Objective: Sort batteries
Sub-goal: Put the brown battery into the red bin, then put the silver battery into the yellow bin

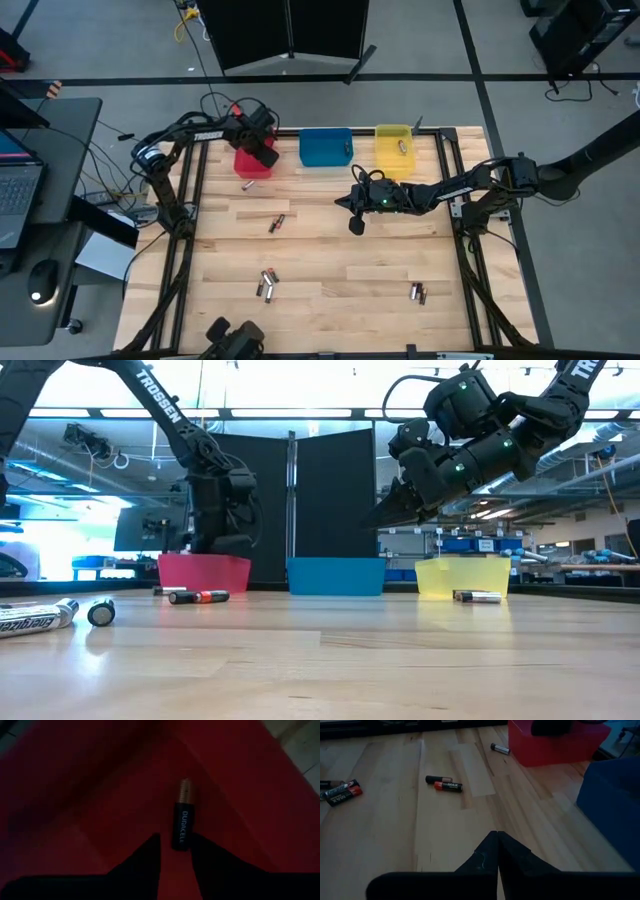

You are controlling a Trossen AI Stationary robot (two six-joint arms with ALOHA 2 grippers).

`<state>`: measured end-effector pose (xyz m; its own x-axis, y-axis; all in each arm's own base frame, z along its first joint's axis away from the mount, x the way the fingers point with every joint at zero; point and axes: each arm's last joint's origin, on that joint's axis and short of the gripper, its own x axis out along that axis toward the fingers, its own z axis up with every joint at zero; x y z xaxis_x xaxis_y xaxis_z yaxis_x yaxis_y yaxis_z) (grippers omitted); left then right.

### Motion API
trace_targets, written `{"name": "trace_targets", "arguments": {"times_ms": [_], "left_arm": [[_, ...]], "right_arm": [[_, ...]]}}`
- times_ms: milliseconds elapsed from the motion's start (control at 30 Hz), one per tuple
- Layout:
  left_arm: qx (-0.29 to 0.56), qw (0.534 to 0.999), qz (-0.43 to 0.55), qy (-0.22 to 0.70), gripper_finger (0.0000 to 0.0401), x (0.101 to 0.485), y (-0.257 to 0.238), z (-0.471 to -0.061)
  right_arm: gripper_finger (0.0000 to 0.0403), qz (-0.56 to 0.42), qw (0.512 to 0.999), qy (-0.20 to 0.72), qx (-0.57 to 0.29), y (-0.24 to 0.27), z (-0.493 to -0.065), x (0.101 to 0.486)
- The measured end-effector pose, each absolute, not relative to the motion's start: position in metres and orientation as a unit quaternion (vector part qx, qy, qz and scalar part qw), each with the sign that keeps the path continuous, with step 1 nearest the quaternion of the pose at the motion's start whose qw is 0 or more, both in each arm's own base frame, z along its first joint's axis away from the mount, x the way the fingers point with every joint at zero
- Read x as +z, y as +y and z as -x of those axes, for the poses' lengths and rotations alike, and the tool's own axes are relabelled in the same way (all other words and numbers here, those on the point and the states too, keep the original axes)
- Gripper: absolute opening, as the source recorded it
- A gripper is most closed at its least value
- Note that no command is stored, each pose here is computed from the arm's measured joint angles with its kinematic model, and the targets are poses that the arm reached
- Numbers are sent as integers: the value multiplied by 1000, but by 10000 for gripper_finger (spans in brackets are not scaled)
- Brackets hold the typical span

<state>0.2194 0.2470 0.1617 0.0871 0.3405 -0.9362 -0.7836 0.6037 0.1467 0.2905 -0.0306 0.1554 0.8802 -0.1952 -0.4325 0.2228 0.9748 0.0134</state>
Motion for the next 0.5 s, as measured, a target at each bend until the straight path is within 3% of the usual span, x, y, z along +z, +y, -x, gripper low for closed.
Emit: {"name": "trace_targets", "arguments": {"times_ms": [267, 500], "left_arm": [[433, 738, 139, 499, 120, 214, 228, -222], [414, 786, 75, 453, 117, 266, 170, -226]], "right_arm": [[14, -31, 969, 220, -108, -31, -291, 155], [12, -30, 970, 217, -103, -28, -291, 156]]}}
